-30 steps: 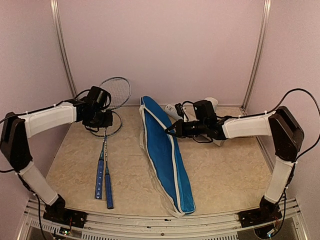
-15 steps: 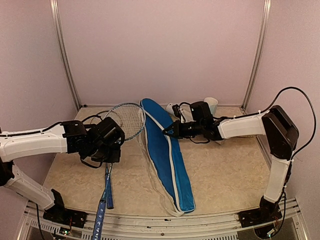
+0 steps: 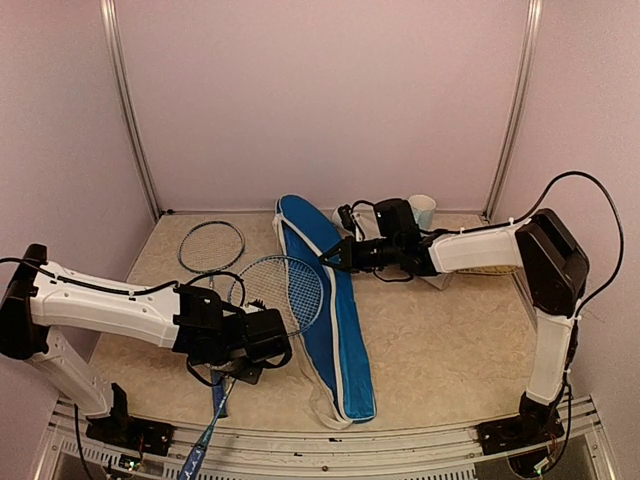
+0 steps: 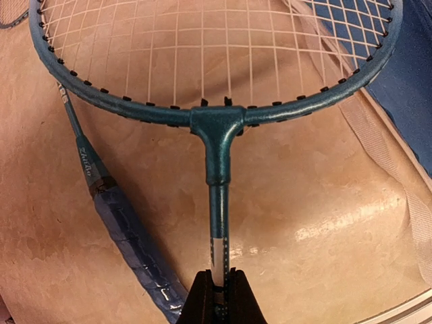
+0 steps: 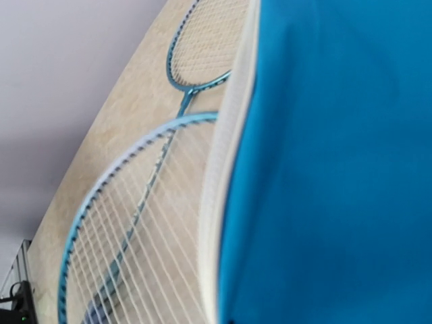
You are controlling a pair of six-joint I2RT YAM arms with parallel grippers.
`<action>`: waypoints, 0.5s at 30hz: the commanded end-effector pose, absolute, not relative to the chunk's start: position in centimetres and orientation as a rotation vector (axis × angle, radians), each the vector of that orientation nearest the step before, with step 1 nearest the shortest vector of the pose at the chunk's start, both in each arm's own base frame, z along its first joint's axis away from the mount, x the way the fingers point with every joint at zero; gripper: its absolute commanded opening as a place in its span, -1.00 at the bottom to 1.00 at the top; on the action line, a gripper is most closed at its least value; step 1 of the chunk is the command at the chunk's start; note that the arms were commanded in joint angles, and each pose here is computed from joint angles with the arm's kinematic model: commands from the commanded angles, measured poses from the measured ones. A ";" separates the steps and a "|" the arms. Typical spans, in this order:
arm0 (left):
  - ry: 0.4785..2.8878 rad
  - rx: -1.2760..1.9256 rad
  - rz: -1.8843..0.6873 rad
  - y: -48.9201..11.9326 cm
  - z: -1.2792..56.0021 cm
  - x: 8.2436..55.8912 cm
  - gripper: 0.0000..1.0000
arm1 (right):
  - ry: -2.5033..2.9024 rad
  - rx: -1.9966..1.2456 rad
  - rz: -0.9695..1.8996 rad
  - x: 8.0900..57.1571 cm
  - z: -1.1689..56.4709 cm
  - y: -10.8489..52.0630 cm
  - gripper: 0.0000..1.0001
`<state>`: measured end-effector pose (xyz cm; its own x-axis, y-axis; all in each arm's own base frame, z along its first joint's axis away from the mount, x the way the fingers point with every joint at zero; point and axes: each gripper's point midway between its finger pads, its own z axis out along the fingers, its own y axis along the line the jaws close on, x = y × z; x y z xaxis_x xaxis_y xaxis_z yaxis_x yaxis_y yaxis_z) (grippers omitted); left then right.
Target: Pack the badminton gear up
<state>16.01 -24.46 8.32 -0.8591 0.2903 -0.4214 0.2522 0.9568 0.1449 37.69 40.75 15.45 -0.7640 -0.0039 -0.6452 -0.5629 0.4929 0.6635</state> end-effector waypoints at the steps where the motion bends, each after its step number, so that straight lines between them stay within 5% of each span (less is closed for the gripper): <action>1: 2.544 0.487 0.168 -26.7 9.3 17.4 -1.00 | 2.128 -0.557 1.311 36.6 16.2 42.9 -1.00; 15: 2.448 0.272 -0.002 -30.0 11.1 27.3 -1.00 | 2.145 -0.582 1.389 33.0 15.3 44.9 -1.00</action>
